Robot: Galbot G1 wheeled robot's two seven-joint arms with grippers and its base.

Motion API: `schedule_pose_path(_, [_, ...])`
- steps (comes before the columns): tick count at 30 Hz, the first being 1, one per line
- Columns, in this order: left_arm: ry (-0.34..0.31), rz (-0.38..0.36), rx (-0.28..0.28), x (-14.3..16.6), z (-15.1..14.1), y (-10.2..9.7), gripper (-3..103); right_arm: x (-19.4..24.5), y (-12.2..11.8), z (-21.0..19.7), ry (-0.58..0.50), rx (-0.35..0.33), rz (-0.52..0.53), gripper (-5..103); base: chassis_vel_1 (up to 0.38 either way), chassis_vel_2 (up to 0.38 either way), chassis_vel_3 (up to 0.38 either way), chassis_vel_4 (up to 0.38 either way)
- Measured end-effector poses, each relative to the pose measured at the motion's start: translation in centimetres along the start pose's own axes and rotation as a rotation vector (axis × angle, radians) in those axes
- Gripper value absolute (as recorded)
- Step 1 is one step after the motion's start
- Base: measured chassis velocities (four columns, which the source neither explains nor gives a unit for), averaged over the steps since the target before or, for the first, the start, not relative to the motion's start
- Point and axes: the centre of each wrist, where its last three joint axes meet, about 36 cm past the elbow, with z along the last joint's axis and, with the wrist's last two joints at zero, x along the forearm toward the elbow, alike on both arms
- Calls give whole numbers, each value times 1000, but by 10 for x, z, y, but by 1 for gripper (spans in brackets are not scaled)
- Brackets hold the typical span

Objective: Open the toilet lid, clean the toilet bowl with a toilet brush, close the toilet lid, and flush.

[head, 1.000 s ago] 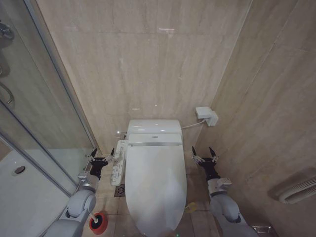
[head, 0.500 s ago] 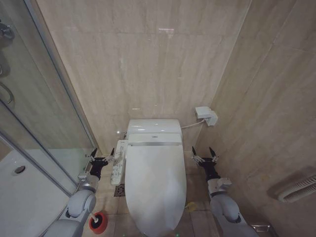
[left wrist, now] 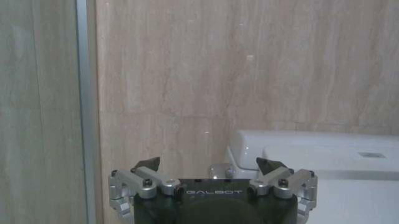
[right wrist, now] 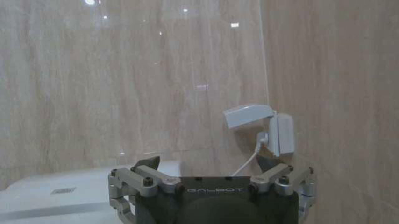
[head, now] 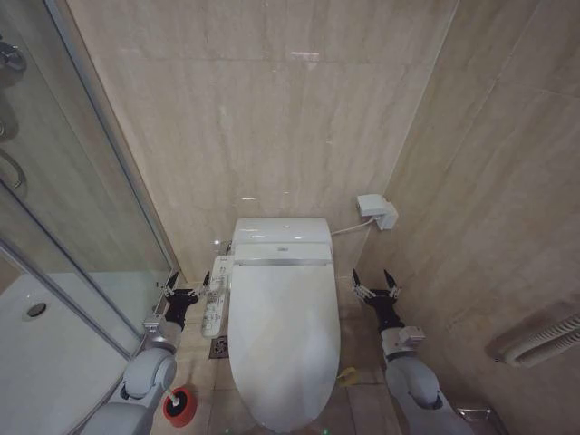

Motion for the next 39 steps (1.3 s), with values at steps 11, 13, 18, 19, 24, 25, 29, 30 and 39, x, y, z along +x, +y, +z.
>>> schedule_pose_path(11, [0,0,0,0,0,0,100,0,0,0,0,0,0,100,7,-31,-8,37])
schedule_pose_path(13, [0,0,0,0,0,0,100,0,0,0,0,0,0,100,46,30,-50,-22])
schedule_pose_path(18, [0,0,0,0,0,0,100,0,0,0,0,0,0,100,107,1,-69,-3])
schedule_pose_path(19, [0,0,0,0,0,0,100,0,0,0,0,0,0,100,115,-9,-78,18])
schedule_pose_path(24, [0,0,0,0,0,0,100,0,0,0,0,0,0,100,32,-3,-22,13])
schedule_pose_path(25, [0,0,0,0,0,0,100,0,0,0,0,0,0,100,0,0,0,0])
schedule_pose_path(29, [0,0,0,0,0,0,100,0,0,0,0,0,0,100,0,0,0,0])
schedule_pose_path(30, [0,0,0,0,0,0,100,0,0,0,0,0,0,100,0,0,0,0])
schedule_pose_path(39, [0,0,0,0,0,0,100,0,0,0,0,0,0,100,16,-17,-14,13])
